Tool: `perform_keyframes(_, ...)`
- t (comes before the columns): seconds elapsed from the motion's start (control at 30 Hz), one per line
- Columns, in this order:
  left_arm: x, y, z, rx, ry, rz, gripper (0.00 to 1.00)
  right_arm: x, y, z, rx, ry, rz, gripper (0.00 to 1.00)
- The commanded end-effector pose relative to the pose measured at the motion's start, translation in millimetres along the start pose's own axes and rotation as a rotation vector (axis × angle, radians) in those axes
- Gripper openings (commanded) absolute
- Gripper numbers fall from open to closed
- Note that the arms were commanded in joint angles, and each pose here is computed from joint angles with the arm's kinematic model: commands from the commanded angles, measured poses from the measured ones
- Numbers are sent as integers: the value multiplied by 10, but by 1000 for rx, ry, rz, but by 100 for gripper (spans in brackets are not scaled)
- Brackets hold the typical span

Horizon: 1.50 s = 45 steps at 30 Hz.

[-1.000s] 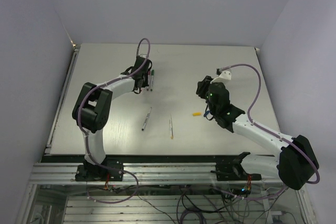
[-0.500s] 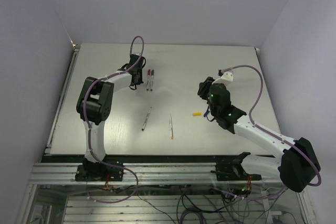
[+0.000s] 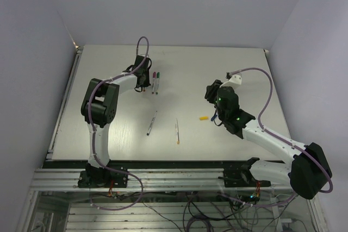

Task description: Insert the pens into the pen caps

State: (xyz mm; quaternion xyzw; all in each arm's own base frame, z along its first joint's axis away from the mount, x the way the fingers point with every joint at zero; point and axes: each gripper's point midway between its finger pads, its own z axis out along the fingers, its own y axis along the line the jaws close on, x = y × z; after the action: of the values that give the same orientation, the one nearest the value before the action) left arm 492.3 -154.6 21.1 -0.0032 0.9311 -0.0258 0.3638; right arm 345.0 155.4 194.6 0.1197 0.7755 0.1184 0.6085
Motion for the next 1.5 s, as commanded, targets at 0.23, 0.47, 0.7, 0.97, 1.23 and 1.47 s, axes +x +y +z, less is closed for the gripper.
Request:
perform_keyframes(0.23, -83, -105, 5, 50, -11, -39, 49, 36, -40, -4, 8, -8, 10, 35)
perform_keyframes(0.47, -267, -30, -167, 15, -68, -46, 50, 25, -26, 18, 10, -8, 0, 35)
perform_keyframes(0.7, -375, 150, -399, -71, -93, -44, 53, -6, -86, 18, 50, -15, 4, 35)
perform_keyframes(0.97, -65, 220, -751, -113, -47, -25, 57, 62, -321, 26, 229, 50, -2, 38)
perform_keyframes(1.23, 468, -187, -1128, -109, 48, 109, 66, 225, -577, -25, 356, 134, -22, 41)
perform_keyframes(1.47, 909, -339, -1472, -12, 128, 124, 85, 408, -865, -90, 409, 177, 46, 40)
